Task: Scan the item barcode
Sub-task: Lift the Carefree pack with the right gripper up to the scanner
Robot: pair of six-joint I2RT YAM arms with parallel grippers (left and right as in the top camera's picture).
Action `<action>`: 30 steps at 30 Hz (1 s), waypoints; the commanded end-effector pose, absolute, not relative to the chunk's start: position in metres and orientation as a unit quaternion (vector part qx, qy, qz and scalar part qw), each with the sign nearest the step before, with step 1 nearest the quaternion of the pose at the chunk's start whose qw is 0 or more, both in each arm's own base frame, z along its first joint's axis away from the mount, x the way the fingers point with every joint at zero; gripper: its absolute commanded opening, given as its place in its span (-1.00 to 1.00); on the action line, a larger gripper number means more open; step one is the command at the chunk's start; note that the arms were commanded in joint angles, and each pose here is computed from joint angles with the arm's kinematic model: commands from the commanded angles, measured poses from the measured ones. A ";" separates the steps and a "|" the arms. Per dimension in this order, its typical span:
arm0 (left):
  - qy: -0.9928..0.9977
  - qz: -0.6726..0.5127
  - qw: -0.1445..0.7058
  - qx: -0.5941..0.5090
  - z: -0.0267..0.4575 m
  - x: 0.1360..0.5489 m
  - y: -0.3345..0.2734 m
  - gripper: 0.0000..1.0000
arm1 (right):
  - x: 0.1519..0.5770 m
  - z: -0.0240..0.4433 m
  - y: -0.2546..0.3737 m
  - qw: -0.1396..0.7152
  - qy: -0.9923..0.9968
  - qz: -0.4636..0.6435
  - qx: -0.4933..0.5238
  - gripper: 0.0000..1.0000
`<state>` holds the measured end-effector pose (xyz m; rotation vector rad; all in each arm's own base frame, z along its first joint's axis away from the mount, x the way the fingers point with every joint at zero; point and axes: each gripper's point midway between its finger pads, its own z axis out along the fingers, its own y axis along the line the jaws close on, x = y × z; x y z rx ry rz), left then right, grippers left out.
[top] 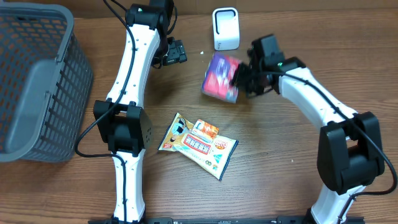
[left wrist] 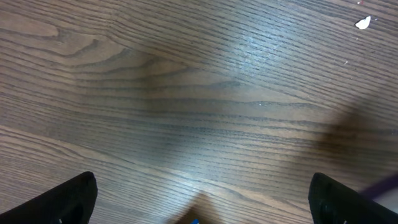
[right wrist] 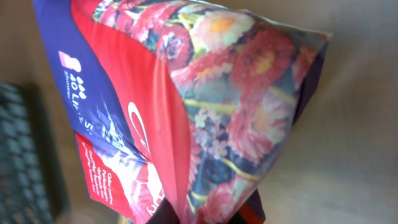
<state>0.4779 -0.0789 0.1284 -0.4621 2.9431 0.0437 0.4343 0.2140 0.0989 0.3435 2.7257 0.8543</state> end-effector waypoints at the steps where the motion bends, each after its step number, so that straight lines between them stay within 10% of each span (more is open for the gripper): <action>1: 0.984 0.018 0.076 -0.161 0.123 0.477 -0.077 0.99 | 0.473 0.142 0.210 0.208 0.915 0.328 0.109 -0.93; 12: 0.984 0.017 0.076 -0.161 0.123 0.478 -0.077 1.00 | 0.550 0.203 0.192 0.373 0.820 0.369 0.230 -0.93; 30: 0.984 0.018 0.076 -0.161 0.123 0.477 -0.077 1.00 | 0.586 0.165 0.200 0.386 0.782 0.405 0.276 -0.93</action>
